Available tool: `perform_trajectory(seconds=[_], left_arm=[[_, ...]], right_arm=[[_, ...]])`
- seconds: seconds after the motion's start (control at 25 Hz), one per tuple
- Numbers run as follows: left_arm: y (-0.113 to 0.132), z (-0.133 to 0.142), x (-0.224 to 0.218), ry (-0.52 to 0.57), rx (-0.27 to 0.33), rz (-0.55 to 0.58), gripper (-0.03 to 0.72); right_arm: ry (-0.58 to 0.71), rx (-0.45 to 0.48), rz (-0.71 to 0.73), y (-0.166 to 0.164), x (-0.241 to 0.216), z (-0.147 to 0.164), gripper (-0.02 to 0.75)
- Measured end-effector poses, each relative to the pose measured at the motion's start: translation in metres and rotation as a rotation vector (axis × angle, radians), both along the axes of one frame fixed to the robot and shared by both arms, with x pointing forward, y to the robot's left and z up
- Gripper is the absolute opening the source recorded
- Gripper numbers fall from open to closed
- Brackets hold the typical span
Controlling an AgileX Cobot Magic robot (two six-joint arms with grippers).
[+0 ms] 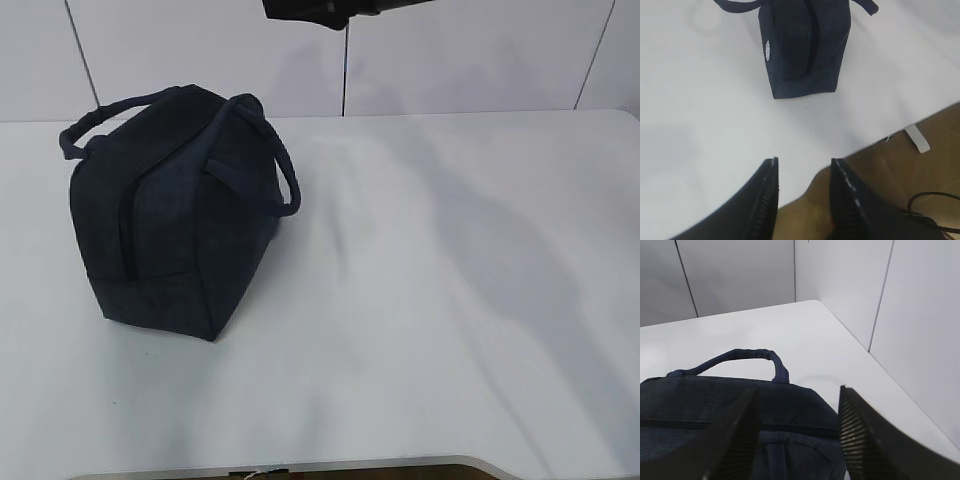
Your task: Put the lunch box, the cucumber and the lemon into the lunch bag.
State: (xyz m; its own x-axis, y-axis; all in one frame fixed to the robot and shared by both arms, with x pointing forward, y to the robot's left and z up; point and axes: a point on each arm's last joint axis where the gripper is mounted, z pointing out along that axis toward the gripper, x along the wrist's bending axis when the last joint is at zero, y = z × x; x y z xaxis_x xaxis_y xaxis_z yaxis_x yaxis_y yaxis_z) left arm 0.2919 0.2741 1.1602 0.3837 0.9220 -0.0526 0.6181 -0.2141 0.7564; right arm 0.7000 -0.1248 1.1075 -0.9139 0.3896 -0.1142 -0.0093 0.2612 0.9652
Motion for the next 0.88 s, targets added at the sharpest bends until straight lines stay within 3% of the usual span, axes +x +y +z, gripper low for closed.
perform_trajectory(seconds=[0.56,0.88], left_arm=[[0.016,-0.074,-0.071,-0.156,-0.035,0.001,0.244],[0.016,-0.106,-0.072,-0.124,-0.026,0.002,0.242]], right_arm=[[0.007,0.002,0.005,0.000,-0.001,0.000,0.407],[0.012,0.003,0.010,0.000,-0.001,0.000,0.407]])
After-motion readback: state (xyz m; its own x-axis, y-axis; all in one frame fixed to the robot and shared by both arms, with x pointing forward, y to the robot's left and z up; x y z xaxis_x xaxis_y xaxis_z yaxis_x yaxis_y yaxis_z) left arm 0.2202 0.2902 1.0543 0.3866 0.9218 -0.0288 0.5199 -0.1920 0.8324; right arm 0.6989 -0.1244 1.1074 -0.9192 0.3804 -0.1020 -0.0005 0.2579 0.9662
